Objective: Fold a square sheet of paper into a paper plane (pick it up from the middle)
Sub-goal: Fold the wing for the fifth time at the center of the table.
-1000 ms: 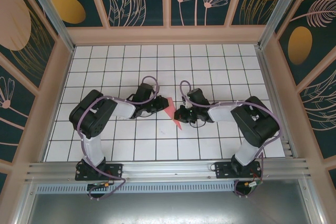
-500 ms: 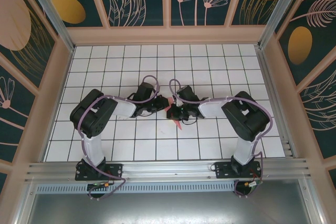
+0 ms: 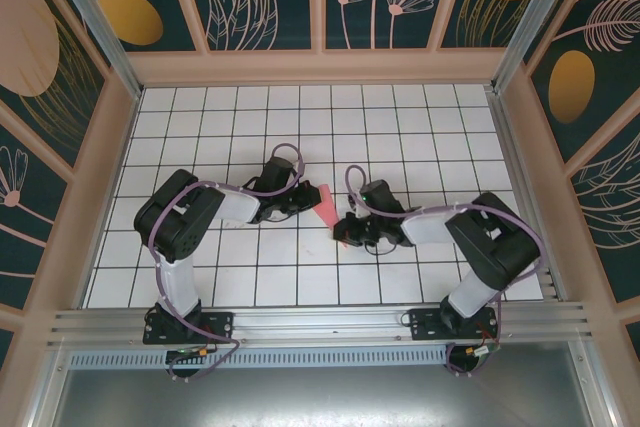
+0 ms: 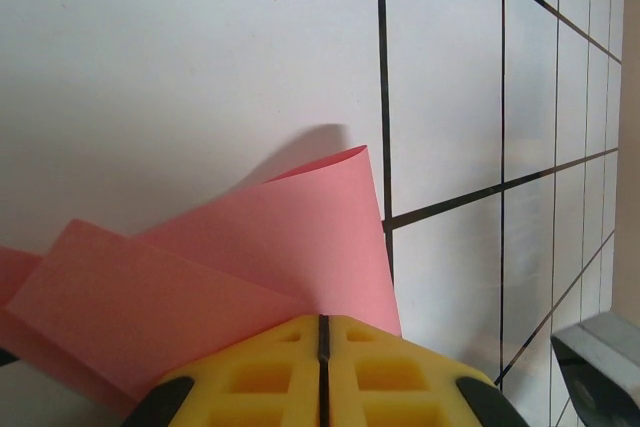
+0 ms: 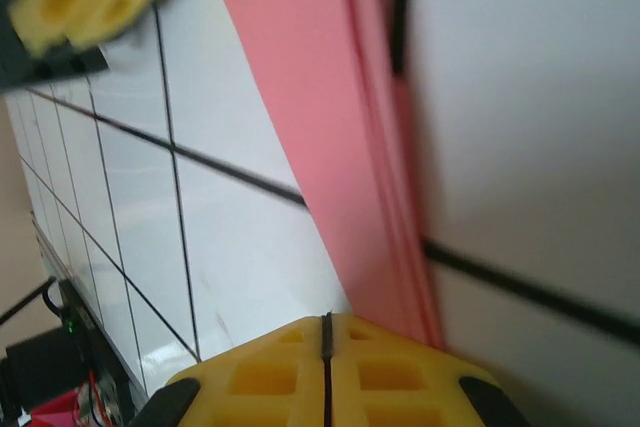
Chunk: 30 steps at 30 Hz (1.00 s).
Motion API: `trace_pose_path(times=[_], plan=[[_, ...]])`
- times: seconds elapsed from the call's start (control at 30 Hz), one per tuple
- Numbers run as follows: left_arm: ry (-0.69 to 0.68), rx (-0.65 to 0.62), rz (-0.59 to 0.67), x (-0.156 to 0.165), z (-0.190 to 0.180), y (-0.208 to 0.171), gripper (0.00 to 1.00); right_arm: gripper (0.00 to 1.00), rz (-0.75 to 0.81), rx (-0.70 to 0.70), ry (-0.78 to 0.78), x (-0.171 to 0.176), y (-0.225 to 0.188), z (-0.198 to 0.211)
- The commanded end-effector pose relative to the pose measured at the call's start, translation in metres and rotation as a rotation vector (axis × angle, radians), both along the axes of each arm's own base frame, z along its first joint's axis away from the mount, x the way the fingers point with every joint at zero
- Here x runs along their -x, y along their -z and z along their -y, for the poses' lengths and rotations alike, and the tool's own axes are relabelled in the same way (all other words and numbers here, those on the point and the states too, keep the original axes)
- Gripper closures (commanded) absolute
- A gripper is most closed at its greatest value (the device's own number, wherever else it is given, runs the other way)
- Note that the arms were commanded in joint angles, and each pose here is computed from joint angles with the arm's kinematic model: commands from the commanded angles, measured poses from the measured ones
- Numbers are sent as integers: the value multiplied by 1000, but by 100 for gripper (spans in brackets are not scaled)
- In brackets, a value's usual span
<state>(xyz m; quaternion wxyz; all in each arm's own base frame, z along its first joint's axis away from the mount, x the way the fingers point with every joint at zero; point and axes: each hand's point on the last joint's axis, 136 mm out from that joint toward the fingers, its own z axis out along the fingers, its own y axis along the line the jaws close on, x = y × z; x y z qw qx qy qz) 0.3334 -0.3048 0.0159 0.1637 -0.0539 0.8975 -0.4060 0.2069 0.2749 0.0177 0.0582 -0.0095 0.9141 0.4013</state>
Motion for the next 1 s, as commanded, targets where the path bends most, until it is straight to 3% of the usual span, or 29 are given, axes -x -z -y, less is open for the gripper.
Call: trace_pose_path(times=[0.0, 0.2, 0.4, 0.53, 0.6, 0.7, 0.97], plan=[[-54, -205, -91, 12, -34, 60, 91, 89, -115, 65, 28, 33, 18, 30], [-29, -153, -54, 7, -24, 41, 86, 88, -80, 78, 74, 35, 10, 50], [-21, -82, 75, -6, -12, -34, 65, 86, 72, 94, 174, -3, -23, 58], [-116, -193, 115, -5, -34, -69, 50, 74, 177, 120, 252, -27, -38, 67], [-146, -271, 106, 0, -41, -72, 48, 69, 218, 103, 256, -34, -46, 65], [-161, -397, 58, 12, -44, -58, 42, 68, 263, 92, 258, -45, -56, 60], [-142, -591, 17, 13, -15, -38, 24, 64, 321, 58, 267, -60, -68, 53]])
